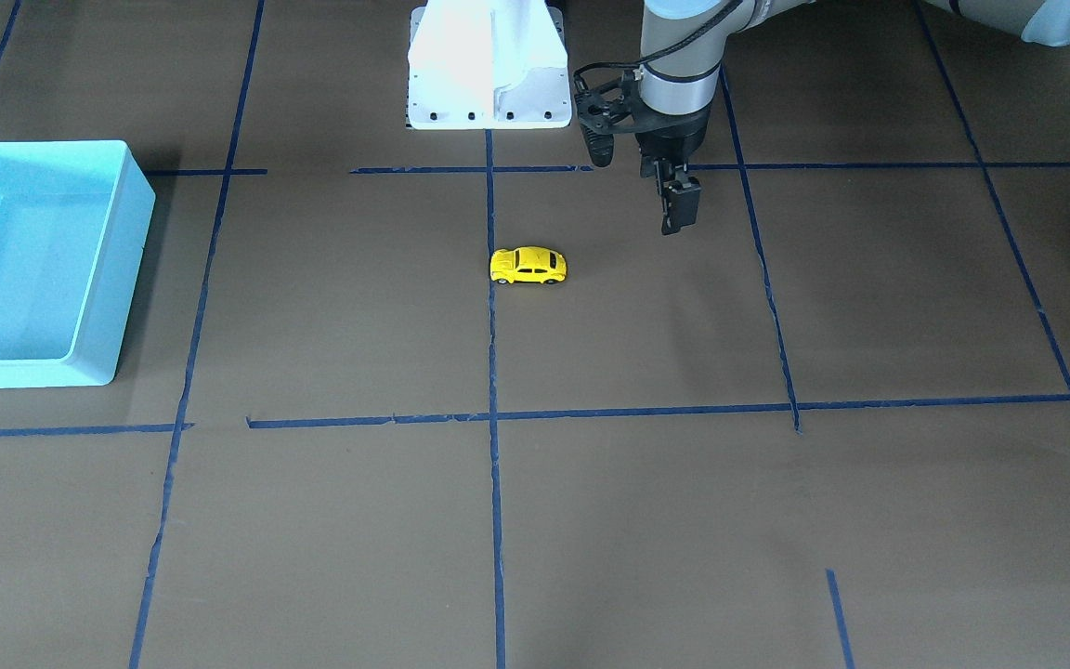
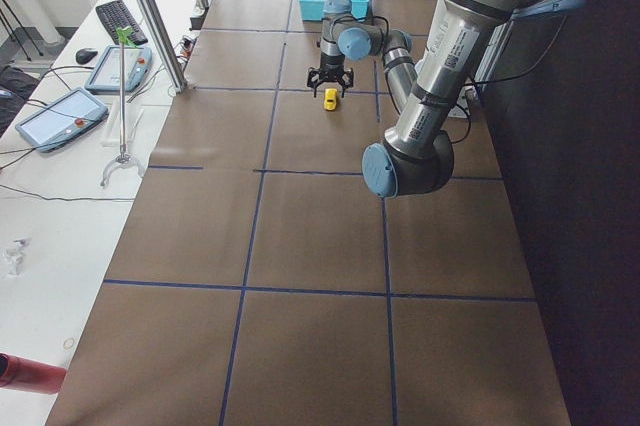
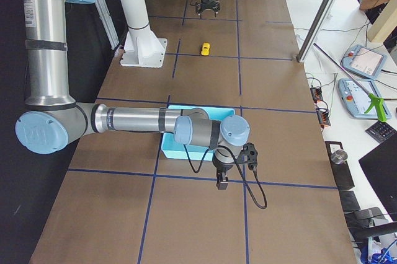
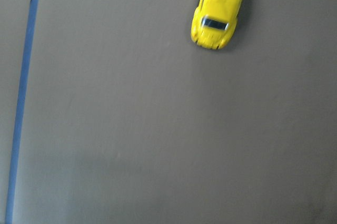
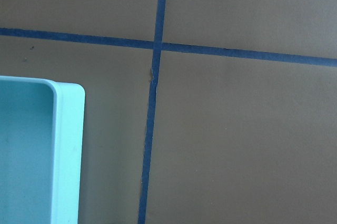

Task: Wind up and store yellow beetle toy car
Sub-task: 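Reach the left gripper down over the yellow beetle toy car, then close the left gripper on the car and press it onto the table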

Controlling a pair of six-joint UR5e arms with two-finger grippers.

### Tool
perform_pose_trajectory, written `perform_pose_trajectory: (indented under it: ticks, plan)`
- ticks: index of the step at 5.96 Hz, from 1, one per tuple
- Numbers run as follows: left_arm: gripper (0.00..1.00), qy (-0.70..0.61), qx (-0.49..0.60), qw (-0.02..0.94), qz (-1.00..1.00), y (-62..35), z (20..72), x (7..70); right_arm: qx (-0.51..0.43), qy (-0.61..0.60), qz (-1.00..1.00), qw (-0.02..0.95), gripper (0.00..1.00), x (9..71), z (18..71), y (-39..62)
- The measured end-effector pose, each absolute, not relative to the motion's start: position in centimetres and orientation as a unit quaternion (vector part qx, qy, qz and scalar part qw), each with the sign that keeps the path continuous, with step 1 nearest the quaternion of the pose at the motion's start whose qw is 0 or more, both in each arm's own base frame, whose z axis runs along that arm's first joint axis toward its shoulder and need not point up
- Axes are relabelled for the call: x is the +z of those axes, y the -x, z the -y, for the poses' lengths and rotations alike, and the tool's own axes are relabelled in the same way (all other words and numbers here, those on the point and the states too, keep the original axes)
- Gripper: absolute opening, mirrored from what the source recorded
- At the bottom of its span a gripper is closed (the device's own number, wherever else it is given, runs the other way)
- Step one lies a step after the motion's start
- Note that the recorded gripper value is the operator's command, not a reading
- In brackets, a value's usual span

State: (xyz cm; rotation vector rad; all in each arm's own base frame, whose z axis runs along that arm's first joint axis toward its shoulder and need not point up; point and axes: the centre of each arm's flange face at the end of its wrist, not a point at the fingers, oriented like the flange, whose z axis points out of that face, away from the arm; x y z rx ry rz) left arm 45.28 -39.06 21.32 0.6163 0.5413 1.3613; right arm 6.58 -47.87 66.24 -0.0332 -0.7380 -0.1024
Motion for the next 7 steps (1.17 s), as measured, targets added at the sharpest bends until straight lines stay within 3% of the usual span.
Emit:
perform_pose_trajectory:
  ticks: [7]
  plan:
    - [1.0,-0.304,0.631,0.662,-0.267,-57.3,40.8,21.2,-0.049,0.018,0.361,0.931,1.0,66.5,47.8,-6.6]
